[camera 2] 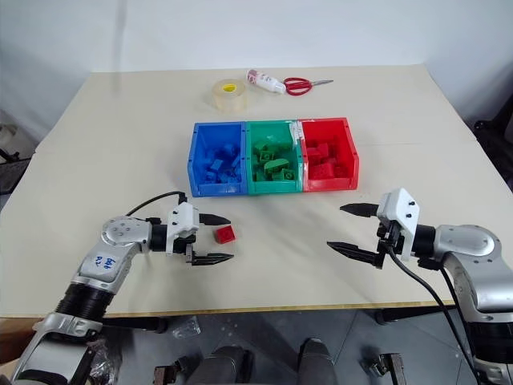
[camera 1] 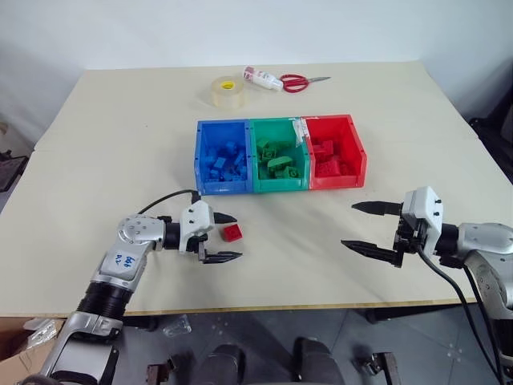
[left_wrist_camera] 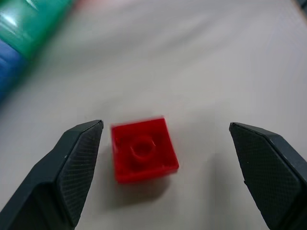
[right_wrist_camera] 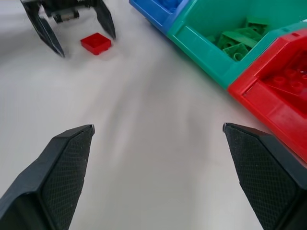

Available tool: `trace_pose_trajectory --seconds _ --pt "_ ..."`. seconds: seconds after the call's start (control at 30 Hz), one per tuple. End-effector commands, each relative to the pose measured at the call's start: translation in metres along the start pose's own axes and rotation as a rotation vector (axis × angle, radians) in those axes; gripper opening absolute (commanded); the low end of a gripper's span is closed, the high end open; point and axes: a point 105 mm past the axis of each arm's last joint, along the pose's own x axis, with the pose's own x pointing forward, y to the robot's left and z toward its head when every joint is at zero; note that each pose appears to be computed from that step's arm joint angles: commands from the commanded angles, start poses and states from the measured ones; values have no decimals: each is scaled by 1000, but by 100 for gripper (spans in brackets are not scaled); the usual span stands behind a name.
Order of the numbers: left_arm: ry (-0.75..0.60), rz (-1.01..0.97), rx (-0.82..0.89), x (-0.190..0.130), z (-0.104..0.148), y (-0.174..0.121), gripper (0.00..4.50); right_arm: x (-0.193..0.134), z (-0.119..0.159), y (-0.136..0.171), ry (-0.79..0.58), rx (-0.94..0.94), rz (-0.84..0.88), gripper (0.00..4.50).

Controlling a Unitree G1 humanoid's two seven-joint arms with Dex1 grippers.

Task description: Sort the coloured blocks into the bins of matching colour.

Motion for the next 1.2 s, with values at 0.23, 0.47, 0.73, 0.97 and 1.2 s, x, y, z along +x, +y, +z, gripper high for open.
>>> trace_pose_trajectory --seconds 0.23,0.47,0.73,0.97,1.2 --pt "14 -33 49 0 9 7 163 -15 13 3 -12 -41 -63 450" --pt "-95 -65 126 19 52 21 147 -21 15 5 -10 -45 -105 450" --pt "-287 82 210 83 145 76 147 -30 19 10 -37 -48 -210 450" --pt "-326 216 150 123 179 92 147 -33 22 17 -58 -43 -279 450" --pt "-381 426 34 134 204 109 380 -31 22 18 -66 -37 -299 450"
